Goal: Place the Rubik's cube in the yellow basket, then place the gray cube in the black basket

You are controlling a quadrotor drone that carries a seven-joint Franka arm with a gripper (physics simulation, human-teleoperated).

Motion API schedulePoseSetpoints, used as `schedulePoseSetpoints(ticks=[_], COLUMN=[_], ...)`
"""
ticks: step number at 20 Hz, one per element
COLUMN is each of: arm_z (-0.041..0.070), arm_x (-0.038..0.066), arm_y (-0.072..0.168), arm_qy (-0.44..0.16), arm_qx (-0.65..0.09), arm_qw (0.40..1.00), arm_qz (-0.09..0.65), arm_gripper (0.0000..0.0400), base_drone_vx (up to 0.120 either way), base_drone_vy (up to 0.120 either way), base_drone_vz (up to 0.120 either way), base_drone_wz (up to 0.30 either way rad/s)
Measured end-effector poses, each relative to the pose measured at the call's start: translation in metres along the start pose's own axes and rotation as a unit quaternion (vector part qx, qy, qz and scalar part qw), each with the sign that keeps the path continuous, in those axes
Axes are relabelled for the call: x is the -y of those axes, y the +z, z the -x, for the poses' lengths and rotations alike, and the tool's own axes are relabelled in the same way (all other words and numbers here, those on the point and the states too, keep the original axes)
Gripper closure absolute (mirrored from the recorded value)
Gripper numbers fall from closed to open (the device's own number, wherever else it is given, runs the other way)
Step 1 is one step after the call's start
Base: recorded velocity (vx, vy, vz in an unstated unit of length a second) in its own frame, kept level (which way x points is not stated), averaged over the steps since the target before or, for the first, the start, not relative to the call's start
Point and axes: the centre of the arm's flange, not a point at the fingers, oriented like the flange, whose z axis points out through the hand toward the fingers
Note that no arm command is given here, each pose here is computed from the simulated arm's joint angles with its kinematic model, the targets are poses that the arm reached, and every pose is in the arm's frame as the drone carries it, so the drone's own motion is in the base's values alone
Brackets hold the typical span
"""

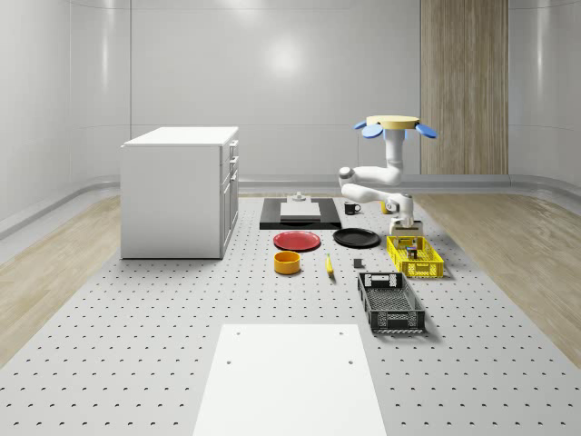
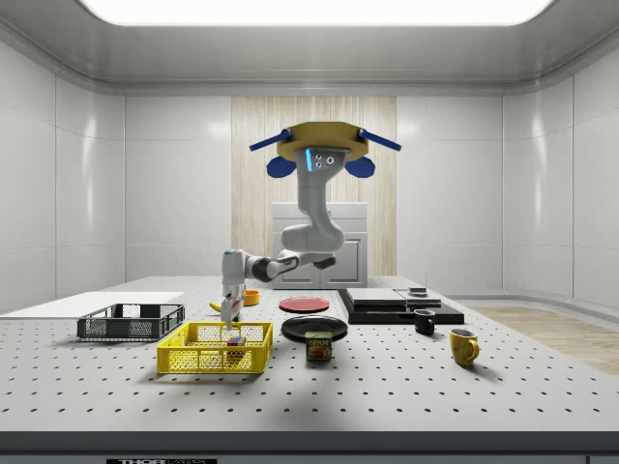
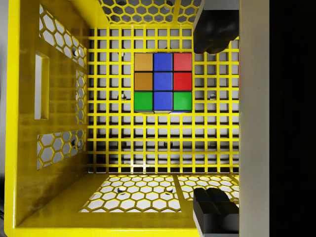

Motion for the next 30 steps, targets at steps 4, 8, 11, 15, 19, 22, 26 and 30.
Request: schedulePoseSetpoints(ticks=[4,8,11,15,19,22,26,30], arm_z=[0.0,0.0,0.0,0.0,0.0,0.0,0.0,0.0], arm_x=[0.0,0.0,0.0,0.0,0.0,0.0,0.0,0.0], arm_y=[0.0,0.0,-0.0001,-0.0001,-0.0001,-0.0001,-0.0001,-0.0001], arm_qy=[0.0,0.0,0.0,0.0,0.0,0.0,0.0,0.0], arm_qx=[0.0,0.0,0.0,0.0,0.0,0.0,0.0,0.0], arm_qw=[1.0,1.0,1.0,1.0,1.0,1.0,1.0,1.0], arm_qz=[0.0,0.0,0.0,0.0,0.0,0.0,0.0,0.0], arm_gripper=[0.0,0.0,0.0,0.0,0.0,0.0,0.0,0.0], base_drone_vx=[0.0,0.0,0.0,0.0,0.0,0.0,0.0,0.0], base_drone_vy=[-0.12,-0.12,-0.12,-0.12,-0.12,-0.12,-0.12,-0.12], base_drone_vz=[0.0,0.0,0.0,0.0,0.0,0.0,0.0,0.0], base_drone_wz=[0.0,0.0,0.0,0.0,0.0,0.0,0.0,0.0])
